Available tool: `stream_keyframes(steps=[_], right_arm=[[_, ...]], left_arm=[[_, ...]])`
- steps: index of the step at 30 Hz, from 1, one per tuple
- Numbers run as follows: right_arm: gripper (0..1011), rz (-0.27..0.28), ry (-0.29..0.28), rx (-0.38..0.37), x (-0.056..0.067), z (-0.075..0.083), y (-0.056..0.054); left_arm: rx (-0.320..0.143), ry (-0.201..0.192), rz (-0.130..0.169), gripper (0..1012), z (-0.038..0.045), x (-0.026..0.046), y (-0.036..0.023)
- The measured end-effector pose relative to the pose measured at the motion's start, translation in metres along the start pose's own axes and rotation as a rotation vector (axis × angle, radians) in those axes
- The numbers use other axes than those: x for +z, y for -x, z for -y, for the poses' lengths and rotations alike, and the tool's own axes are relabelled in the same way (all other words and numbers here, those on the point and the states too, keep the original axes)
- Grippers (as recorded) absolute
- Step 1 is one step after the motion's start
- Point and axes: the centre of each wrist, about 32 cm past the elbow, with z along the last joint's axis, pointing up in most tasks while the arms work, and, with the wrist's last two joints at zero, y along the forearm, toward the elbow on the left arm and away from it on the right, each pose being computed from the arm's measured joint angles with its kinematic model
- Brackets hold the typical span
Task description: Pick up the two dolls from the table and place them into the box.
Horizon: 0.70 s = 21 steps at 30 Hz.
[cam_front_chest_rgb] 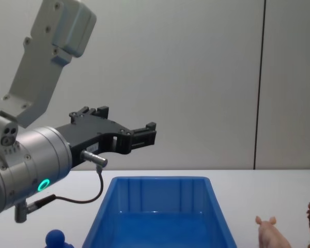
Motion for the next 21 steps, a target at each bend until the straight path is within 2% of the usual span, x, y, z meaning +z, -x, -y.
stream_keyframes(steps=[12,21], right_arm=[[278,-0.014,0.001,-0.014,0.005,-0.002,-0.001],[274,0.004,-0.055,-0.022,0.016,-0.001,0.0]], left_arm=[[0.0,0.0,0.0,1001,0.0,0.0,0.0],[0.0,0.0,0.0,1001,0.0,0.0,0.0]])
